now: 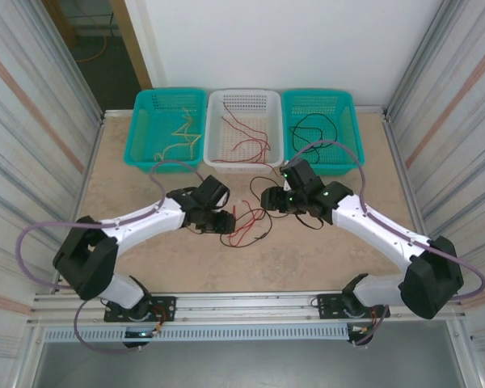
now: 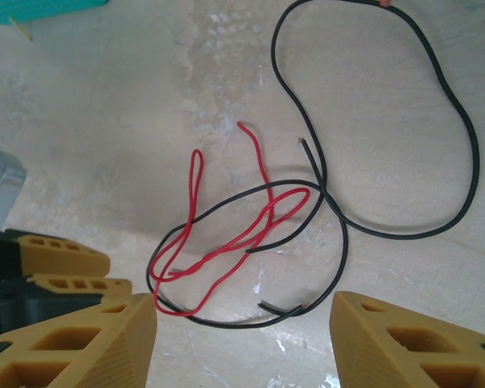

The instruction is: Untangle the cables

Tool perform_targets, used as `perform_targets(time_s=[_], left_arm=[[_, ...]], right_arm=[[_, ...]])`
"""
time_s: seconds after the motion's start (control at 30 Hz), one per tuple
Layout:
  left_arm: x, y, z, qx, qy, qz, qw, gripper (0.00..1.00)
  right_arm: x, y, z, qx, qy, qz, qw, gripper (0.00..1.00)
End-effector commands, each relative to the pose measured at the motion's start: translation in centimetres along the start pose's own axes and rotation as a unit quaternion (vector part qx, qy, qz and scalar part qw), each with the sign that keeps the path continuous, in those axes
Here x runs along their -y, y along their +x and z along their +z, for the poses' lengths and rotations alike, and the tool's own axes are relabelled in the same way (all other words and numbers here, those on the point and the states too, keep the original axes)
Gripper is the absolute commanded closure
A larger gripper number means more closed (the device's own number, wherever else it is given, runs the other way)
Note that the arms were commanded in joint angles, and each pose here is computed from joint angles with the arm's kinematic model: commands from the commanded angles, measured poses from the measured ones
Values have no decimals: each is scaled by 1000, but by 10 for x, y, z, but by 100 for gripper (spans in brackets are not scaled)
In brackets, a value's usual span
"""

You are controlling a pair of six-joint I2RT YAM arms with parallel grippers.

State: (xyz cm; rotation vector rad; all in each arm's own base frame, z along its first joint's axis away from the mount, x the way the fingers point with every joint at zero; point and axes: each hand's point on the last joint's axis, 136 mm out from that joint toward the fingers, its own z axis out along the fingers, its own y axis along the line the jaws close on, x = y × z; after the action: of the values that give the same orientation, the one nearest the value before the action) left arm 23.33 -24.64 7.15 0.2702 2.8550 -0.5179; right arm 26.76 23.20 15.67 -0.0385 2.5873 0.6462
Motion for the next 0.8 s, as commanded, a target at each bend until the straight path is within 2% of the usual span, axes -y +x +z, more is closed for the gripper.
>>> perform_targets(time_s=[0.0, 0.13, 0.33, 0.4, 0.43, 0.47, 0.6, 0.77], left_arm=[[14, -21, 2, 18, 16, 6, 1000, 56], [10, -25, 16, 12, -4, 14, 1000, 62], [17, -27, 25, 11, 15, 22, 1000, 79], [15, -27, 24, 18, 13, 22, 1000, 87], [14, -27, 20, 25, 12, 23, 999, 94], [14, -27, 14, 33, 12, 24, 999, 100], [32, -30, -26, 88, 39, 64, 993, 100], [67, -29, -101, 173, 95, 150, 969, 100]], right_arm=[[0, -2, 5, 9, 10, 5, 1000, 42], [3, -1, 6, 10, 18, 11, 1000, 42], [2, -5, -3, 15, 28, 18, 999, 42], [0, -7, -7, 18, 29, 17, 999, 42], [0, -9, -9, 20, 31, 17, 999, 42], [0, -10, -11, 22, 32, 17, 999, 42], [-7, -11, -20, 28, 28, 15, 999, 42], [-32, -17, -35, 37, -8, -2, 999, 41]])
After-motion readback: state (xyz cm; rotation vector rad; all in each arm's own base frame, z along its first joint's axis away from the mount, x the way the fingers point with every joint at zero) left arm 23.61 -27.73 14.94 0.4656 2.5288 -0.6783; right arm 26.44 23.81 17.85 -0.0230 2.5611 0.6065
